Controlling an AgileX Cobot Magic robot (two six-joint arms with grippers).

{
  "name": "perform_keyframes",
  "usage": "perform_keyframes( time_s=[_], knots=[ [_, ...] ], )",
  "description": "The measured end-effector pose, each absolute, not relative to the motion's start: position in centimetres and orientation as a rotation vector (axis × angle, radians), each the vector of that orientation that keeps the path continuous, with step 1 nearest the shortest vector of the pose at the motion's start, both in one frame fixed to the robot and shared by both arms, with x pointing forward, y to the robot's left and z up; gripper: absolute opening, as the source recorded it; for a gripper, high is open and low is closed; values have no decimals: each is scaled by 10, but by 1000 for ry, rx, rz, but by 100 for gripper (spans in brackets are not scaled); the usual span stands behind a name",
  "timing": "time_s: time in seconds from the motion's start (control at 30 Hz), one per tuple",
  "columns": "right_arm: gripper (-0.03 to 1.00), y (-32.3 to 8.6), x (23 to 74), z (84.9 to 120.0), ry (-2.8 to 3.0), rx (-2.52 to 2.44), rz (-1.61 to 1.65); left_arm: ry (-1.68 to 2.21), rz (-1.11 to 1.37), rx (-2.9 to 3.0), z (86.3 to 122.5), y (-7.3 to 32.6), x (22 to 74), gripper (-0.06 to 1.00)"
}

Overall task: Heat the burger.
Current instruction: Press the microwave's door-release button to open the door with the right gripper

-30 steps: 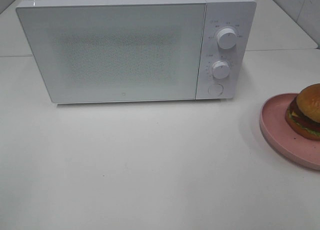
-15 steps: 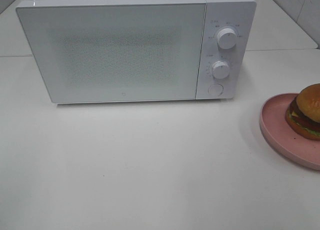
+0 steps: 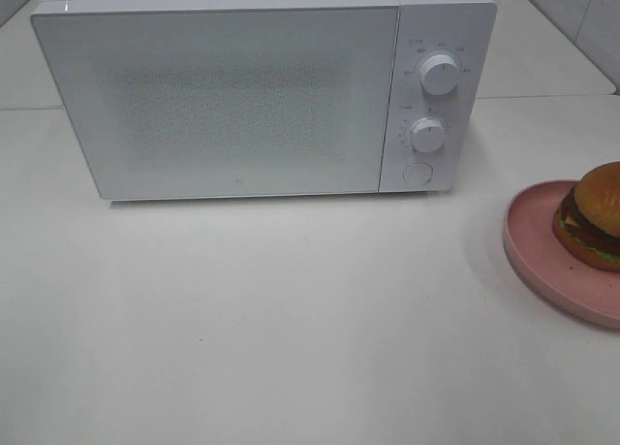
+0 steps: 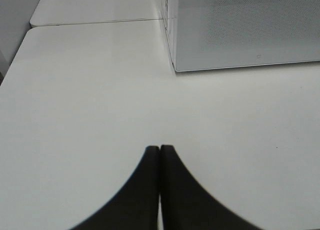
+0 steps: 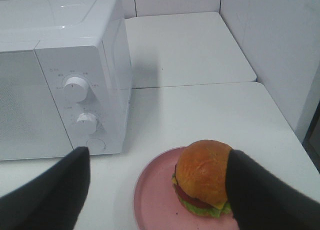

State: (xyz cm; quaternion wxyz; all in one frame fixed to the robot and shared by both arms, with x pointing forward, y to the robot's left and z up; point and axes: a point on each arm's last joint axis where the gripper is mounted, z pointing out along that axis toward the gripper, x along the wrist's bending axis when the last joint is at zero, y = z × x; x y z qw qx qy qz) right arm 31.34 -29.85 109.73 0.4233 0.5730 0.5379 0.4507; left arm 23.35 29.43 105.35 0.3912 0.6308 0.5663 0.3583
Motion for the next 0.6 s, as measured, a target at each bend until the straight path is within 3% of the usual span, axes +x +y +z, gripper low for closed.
perform_keyframes(
  time_s=[0.13, 0.23, 0.33, 0.4, 0.5, 0.53, 0.6],
  knots=[
    [68, -299, 336, 1093, 1360, 1452, 1115, 1438, 910, 1602, 1054, 294, 233, 0],
    [53, -299, 373, 1080, 1402, 1500, 1075, 1438, 910, 1602, 1054, 294, 233, 0],
    [48, -299, 380, 1078, 1404, 1504, 1073, 1438, 910, 1602, 1054, 294, 233, 0],
    [27, -299, 407, 1066, 1413, 1555, 1070, 1438, 910, 1602, 1054, 294, 233, 0],
    [21, -299, 412, 1064, 1404, 1566, 1079, 1438, 910, 1602, 1054, 294, 233, 0],
    [9, -300, 425, 1056, 1395, 1600, 1083, 1438, 910, 1602, 1054, 294, 233, 0],
    [4, -300, 432, 1051, 1394, 1613, 1081, 1438, 910, 1602, 1054, 294, 233, 0]
  ],
)
